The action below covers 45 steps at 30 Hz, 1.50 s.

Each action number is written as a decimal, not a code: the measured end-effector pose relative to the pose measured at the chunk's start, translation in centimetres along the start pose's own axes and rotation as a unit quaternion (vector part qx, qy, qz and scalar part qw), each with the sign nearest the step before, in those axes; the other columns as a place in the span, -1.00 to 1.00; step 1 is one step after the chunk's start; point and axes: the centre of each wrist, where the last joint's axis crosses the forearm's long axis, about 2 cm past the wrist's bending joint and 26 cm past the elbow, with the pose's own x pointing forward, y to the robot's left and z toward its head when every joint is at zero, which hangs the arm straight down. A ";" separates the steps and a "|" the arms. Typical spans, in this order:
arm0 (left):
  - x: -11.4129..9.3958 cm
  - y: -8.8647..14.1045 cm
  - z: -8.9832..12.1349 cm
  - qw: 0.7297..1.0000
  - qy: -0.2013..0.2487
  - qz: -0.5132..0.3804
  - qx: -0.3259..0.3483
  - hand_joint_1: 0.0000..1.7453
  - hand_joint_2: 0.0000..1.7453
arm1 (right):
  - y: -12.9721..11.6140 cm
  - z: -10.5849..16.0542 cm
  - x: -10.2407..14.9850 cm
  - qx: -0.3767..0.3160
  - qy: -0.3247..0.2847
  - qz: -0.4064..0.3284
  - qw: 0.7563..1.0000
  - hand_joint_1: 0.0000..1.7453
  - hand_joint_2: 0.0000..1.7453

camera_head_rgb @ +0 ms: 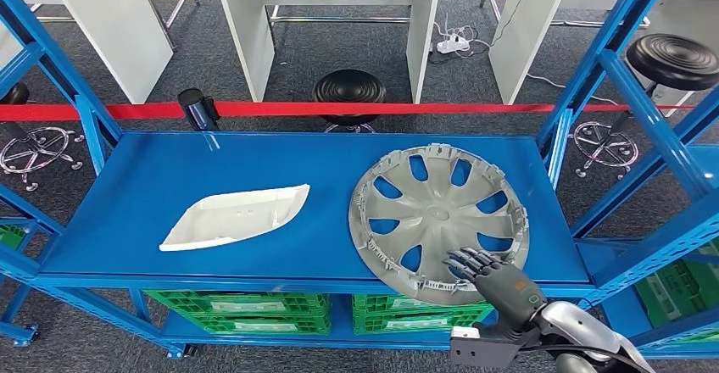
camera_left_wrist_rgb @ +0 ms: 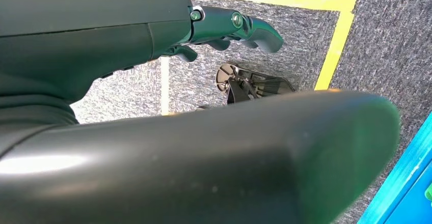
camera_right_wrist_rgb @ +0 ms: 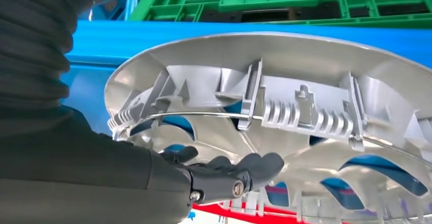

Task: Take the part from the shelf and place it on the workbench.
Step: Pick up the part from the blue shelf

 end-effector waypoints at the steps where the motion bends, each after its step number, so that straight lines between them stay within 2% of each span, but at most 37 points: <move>1: 0.0 0.0 0.0 1.000 0.000 0.000 0.000 -1.00 -1.00 | 0.1 0.0 0.0 -0.003 0.001 0.004 1.000 -1.00 1.00; 8: 0.0 -0.1 0.0 1.000 -0.003 -0.006 -0.005 -1.00 -1.00 | 0.2 -1.2 -0.4 -0.019 0.009 0.020 1.000 -1.00 1.00; 16: 0.0 -0.2 0.0 1.000 -0.003 -0.010 -0.009 -1.00 -1.00 | 0.8 -1.9 0.4 -0.024 0.021 0.019 0.999 -0.95 1.00; 17: 0.0 -0.2 0.0 1.000 -0.002 -0.012 -0.009 -1.00 -1.00 | 1.0 -1.9 0.5 -0.023 0.023 0.018 0.999 -0.57 1.00; 20: 0.0 -0.2 0.0 1.000 -0.002 -0.014 -0.010 -1.00 -1.00 | 1.3 -2.1 0.6 -0.019 0.024 0.018 0.999 0.87 1.00; 21: 0.0 -0.2 0.0 1.000 -0.002 -0.015 -0.010 -1.00 -1.00 | 1.4 -2.1 0.7 -0.017 0.024 0.019 0.999 0.99 1.00; 27: 0.0 -0.1 0.0 1.000 -0.003 -0.015 -0.010 -1.00 -1.00 | 1.7 -2.6 0.8 -0.017 0.030 0.036 0.999 1.00 1.00; 38: 0.1 -0.1 0.0 1.000 -0.008 -0.015 -0.009 -1.00 -1.00 | 1.4 -3.3 1.4 -0.065 0.024 0.058 0.996 1.00 1.00; 45: 0.1 -0.1 0.0 1.000 -0.014 -0.017 -0.004 -1.00 -1.00 | 0.7 -3.3 2.3 -0.139 0.010 0.053 0.989 1.00 1.00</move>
